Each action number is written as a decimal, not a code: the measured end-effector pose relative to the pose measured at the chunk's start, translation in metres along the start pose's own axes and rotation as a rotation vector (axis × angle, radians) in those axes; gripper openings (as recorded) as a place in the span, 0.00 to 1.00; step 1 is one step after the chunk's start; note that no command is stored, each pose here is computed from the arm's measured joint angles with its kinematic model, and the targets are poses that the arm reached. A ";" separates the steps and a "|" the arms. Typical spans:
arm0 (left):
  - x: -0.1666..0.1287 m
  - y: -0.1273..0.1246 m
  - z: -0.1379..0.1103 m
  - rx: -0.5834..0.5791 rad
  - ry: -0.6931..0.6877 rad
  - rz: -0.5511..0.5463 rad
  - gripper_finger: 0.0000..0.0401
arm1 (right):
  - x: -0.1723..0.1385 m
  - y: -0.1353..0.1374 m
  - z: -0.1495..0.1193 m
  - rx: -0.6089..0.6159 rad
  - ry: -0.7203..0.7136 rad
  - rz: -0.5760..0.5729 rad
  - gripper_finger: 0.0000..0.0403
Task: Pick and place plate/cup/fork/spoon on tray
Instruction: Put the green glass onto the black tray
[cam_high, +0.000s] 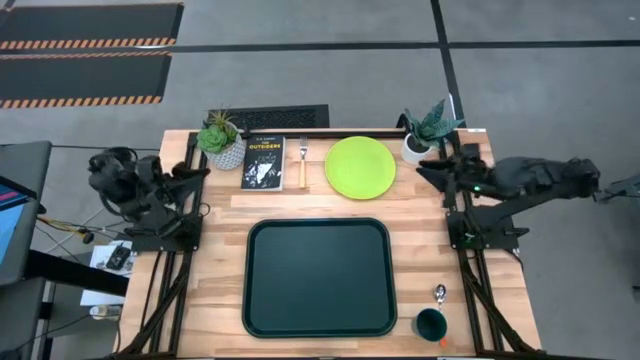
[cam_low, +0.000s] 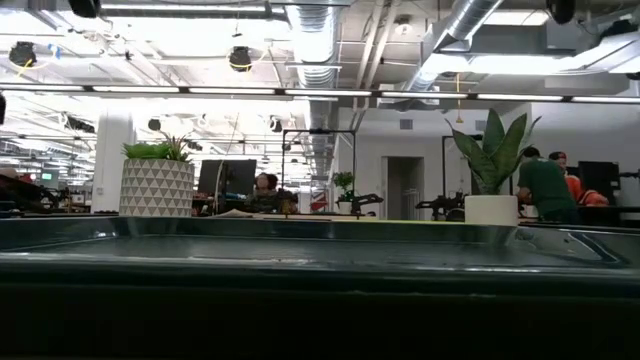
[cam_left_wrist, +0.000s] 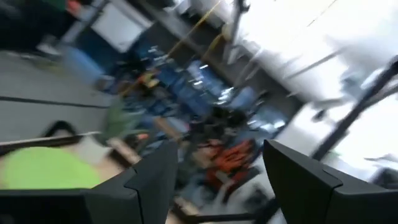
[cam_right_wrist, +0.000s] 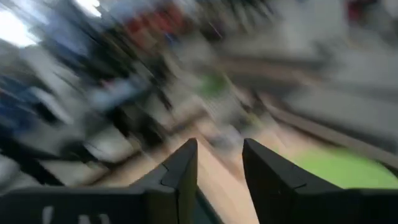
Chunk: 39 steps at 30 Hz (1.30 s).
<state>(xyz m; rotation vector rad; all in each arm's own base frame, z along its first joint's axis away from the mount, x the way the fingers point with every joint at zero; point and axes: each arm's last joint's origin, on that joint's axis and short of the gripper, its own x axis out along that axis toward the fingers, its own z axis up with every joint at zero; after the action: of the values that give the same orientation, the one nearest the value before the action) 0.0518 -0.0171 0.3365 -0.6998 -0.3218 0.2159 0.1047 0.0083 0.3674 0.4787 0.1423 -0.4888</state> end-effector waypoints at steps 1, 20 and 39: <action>0.003 -0.005 0.002 0.028 0.010 0.044 0.57 | 0.004 0.002 0.000 0.009 0.065 -0.067 0.36; 0.030 -0.036 -0.027 0.052 0.334 0.266 0.57 | 0.140 0.015 -0.067 -0.106 0.841 -0.534 0.43; 0.073 -0.014 -0.073 0.181 0.534 0.556 0.57 | 0.083 0.084 -0.143 -0.031 1.150 -0.471 0.38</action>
<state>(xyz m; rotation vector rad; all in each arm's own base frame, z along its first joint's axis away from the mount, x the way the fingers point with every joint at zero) 0.1472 -0.0487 0.3093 -0.6284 0.4078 0.5631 0.2154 0.1063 0.2555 0.6535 1.3890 -0.6175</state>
